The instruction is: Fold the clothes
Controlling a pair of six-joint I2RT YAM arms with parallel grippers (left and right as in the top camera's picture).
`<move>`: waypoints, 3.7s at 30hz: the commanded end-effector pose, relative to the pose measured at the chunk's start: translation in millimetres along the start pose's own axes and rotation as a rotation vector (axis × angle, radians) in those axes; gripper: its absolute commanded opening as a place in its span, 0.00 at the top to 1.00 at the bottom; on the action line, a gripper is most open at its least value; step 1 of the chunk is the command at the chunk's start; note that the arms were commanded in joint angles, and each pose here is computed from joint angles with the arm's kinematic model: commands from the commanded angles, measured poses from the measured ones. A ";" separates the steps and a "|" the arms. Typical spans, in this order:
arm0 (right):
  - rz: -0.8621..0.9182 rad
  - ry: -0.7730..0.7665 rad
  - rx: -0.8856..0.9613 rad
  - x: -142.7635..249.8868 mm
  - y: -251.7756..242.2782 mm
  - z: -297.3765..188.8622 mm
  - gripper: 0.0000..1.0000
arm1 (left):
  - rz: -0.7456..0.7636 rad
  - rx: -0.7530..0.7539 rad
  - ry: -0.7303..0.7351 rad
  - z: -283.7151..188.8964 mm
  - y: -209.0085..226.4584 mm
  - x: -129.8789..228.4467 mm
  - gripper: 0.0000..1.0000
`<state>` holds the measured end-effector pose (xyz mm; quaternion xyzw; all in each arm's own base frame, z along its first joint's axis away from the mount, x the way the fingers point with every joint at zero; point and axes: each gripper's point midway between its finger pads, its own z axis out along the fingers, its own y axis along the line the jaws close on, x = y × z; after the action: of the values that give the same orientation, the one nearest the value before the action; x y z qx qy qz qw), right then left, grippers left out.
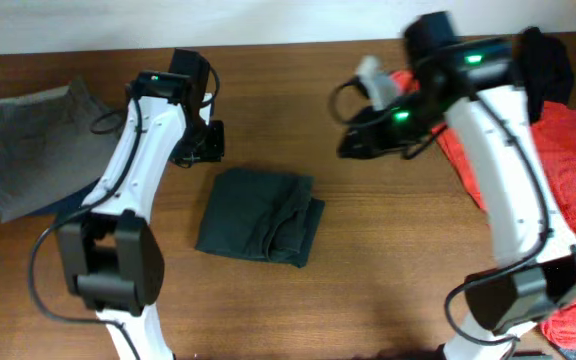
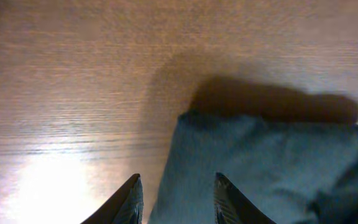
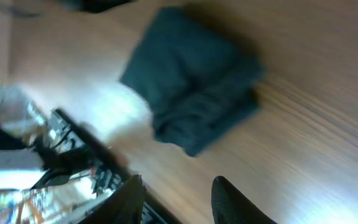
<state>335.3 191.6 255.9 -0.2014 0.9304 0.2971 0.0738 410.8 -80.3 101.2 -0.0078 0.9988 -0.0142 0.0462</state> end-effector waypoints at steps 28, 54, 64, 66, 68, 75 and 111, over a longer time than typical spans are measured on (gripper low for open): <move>0.116 0.608 0.034 94.7 -58.8 219.1 0.59 | 0.010 -0.037 0.152 54.8 5.3 12.7 0.62; 0.230 0.406 0.982 68.3 -212.4 121.9 0.62 | 0.012 -0.052 0.231 48.2 7.9 31.7 0.71; 0.194 0.048 0.858 6.8 -135.0 41.3 0.54 | 0.093 0.170 -0.060 15.1 -37.2 -45.4 0.62; 0.200 0.027 0.743 7.2 -113.2 41.5 0.54 | 0.118 0.243 -0.145 10.6 -52.4 -65.5 0.60; 0.209 0.046 0.666 11.1 -101.9 48.6 0.55 | 0.130 0.272 -0.180 10.4 -60.3 -74.2 0.59; 0.251 0.162 0.476 38.4 -81.2 84.1 0.54 | 0.218 0.287 -0.185 33.9 -97.0 -74.7 0.59; 0.148 0.069 1.153 74.2 -216.0 82.6 0.55 | 0.315 0.144 0.480 58.2 -107.0 91.8 0.84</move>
<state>349.0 73.1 30.7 -0.0806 0.9736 -0.1967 0.0828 323.6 -188.8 38.5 0.1515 0.9664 -0.0714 -0.1948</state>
